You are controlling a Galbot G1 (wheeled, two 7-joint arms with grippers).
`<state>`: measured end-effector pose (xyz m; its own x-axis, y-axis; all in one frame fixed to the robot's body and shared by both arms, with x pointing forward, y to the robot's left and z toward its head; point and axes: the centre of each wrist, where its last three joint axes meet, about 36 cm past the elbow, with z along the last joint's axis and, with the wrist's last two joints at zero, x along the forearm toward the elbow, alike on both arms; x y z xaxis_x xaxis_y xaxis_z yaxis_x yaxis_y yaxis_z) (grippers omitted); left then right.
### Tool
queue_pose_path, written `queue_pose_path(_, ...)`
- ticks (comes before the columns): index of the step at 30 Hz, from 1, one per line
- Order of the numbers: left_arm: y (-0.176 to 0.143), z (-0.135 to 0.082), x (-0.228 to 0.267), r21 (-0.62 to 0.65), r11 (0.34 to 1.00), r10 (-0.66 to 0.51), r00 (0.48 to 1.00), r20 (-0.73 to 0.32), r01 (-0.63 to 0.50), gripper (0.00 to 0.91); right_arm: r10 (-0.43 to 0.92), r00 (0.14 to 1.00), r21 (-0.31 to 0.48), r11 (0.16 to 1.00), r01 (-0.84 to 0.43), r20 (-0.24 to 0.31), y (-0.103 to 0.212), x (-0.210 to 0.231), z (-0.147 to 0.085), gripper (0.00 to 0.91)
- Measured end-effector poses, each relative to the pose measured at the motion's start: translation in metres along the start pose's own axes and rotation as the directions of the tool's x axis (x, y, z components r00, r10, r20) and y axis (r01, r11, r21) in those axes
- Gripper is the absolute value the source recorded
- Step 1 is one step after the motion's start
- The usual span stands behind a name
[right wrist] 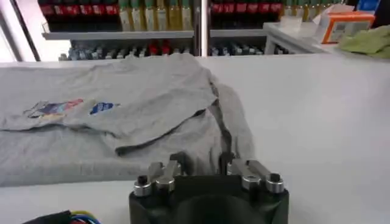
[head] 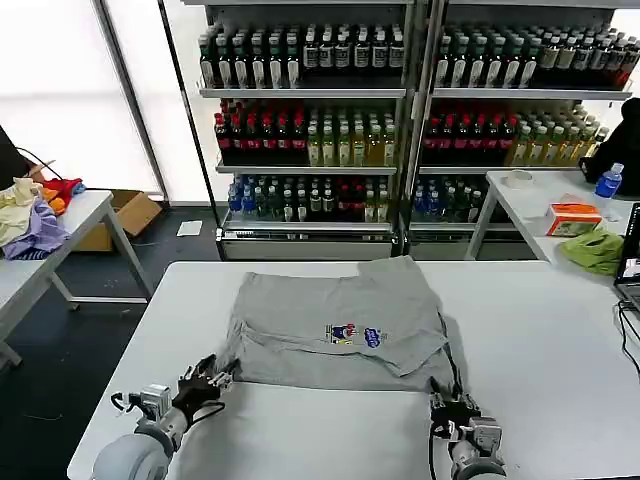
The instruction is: Fold and organize the clothes.
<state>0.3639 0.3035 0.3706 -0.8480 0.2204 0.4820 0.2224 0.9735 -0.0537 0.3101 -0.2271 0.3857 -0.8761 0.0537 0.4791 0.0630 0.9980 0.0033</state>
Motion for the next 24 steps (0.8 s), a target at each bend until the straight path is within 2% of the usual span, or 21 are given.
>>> queue_pose_path(16, 0.003, 0.009, 0.020, -0.029, 0.999, 0.025, 1.000, -0.015, -0.025, 0.000, -0.083, 0.997, 0.012, 0.996, 0.083, -0.008, -0.008, 0.014, -0.007, 0.000)
queue_pose_path(24, -0.008, 0.018, 0.053, -0.039, 0.999, 0.026, 0.999, -0.030, -0.027, 0.010, -0.094, 0.994, 0.028, 0.995, 0.095, -0.052, -0.017, 0.051, 0.000, 0.000)
